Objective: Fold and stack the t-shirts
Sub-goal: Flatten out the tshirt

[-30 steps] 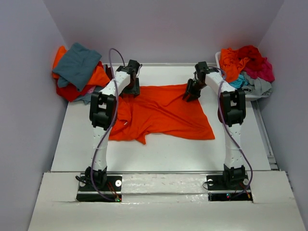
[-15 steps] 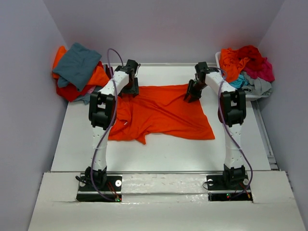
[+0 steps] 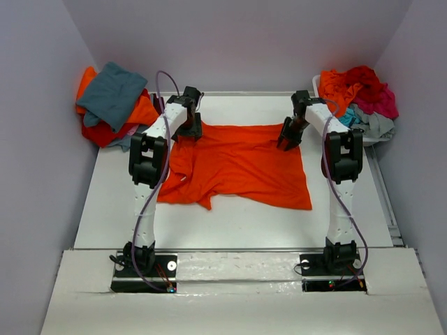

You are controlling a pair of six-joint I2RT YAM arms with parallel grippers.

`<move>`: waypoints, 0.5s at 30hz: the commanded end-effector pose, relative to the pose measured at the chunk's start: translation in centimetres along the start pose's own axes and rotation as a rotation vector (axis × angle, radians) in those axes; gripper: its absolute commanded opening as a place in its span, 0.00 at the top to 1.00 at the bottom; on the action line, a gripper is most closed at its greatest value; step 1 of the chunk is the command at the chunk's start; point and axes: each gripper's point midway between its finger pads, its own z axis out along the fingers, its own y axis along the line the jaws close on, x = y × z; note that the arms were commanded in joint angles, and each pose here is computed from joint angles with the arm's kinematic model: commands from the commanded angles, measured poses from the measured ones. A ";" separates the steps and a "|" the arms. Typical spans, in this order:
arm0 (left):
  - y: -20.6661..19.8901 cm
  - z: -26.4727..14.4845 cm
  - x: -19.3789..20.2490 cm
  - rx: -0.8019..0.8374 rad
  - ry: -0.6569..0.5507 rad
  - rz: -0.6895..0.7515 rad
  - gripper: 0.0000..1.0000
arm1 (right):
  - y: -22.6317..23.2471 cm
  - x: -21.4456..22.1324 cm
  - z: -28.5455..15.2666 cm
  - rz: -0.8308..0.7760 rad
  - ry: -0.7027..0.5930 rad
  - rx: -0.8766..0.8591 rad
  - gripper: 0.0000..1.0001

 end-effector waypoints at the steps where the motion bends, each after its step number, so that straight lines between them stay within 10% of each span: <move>1: 0.5 -0.3 0.4 -0.002 0.017 0.011 0.20 | -1.9 -0.9 -1.5 0.019 -0.033 0.062 0.56; 15: 1.3 0.1 0.8 -0.003 0.035 0.001 0.20 | -3.6 -3.0 -2.1 0.048 -0.050 0.061 0.56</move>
